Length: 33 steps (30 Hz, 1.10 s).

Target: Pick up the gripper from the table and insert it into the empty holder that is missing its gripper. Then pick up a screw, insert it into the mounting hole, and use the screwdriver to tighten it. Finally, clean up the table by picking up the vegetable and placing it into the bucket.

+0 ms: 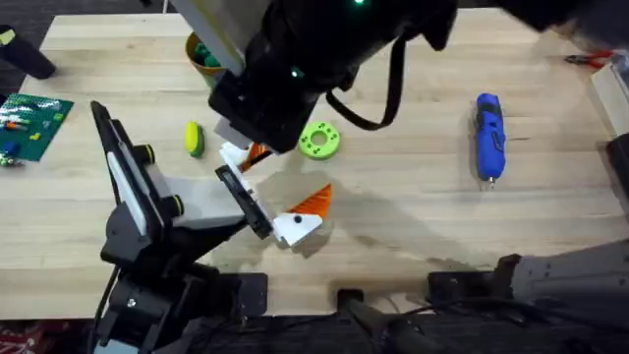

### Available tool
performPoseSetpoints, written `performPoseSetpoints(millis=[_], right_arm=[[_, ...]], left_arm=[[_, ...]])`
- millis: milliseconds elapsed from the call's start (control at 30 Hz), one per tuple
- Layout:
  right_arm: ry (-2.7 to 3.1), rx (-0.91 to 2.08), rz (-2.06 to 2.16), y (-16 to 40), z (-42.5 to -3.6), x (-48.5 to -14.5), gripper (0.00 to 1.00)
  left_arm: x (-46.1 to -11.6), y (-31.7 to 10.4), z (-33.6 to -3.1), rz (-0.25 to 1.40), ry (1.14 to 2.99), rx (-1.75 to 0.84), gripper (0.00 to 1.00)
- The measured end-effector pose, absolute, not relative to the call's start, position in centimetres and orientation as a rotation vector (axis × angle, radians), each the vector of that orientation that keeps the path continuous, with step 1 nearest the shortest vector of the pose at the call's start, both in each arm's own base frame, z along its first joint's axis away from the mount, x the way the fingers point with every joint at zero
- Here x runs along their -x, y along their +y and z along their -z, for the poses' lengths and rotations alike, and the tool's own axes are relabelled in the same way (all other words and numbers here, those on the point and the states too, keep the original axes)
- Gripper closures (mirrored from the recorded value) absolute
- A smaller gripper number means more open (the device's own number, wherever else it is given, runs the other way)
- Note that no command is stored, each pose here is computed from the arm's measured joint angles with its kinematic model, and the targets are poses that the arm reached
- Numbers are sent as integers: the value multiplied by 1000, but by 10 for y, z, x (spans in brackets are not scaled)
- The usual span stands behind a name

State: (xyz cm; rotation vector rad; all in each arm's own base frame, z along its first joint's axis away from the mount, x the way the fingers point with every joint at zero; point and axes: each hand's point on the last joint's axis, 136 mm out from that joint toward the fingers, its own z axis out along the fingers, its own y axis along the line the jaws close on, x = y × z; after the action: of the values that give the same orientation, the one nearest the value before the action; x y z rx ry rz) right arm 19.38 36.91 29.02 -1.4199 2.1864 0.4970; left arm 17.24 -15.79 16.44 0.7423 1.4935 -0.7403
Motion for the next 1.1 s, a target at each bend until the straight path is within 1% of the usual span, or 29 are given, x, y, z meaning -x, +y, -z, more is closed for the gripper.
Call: performPoseSetpoints(millis=[367,900,1100], right_arm=[[2223,1441,-476,376,-273,-197,994],[2234,1446,-470,376,-269,-198,994],[2270,1466,-449,381,-252,-201,994]], left_arm=[[-172,-158,-164,740,1493,-742,11],[-172,-158,-164,740,1493,-742,11],[-172,-158,-164,740,1493,-742,11]])
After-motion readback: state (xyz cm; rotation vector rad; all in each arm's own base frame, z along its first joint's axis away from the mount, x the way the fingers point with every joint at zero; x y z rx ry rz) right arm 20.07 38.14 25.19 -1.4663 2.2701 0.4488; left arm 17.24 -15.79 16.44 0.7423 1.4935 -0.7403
